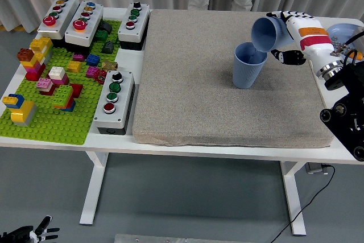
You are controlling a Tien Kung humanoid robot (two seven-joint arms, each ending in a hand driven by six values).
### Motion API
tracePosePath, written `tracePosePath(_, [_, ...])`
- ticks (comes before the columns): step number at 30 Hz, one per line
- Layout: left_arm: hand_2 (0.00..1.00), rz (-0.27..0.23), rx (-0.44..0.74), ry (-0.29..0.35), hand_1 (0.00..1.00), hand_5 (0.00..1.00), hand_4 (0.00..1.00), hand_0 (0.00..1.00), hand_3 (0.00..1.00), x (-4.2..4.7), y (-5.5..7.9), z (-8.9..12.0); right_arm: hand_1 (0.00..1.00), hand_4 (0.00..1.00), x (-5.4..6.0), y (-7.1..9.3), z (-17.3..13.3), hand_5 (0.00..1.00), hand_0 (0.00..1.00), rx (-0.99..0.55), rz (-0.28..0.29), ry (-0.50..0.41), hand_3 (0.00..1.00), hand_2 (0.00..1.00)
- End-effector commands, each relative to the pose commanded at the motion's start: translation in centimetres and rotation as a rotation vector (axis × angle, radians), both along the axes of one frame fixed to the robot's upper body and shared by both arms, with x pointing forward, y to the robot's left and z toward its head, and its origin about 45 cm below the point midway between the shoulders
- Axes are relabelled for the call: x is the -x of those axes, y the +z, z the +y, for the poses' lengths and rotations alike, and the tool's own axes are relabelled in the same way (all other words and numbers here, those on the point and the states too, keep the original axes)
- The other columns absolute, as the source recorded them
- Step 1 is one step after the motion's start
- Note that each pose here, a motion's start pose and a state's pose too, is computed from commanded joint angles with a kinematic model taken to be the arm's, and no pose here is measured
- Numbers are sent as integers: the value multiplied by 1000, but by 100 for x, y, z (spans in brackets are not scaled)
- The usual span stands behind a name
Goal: Pick cup pour cup place
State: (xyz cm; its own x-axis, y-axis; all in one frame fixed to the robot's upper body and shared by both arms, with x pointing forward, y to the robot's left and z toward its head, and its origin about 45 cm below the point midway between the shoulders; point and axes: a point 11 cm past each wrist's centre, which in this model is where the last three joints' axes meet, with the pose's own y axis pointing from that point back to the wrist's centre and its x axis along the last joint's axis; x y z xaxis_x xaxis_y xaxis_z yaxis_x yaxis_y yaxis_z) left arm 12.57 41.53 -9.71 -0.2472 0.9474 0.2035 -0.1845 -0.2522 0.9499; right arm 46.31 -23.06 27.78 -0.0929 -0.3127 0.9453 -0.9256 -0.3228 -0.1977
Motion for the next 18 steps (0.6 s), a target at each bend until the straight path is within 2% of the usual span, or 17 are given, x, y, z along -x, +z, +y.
tracePosePath(8, [740, 0, 0, -2, 707, 971, 515, 722, 636, -8, 2, 0, 699, 756, -11, 36, 7, 123, 837, 15, -11, 3, 671, 594])
tracePosePath(18, [741, 5, -1, -1, 707, 971, 516, 722, 638, 22, -5, 4, 699, 755, -7, 16, 42, 122, 842, 37, -13, 9, 669, 597])
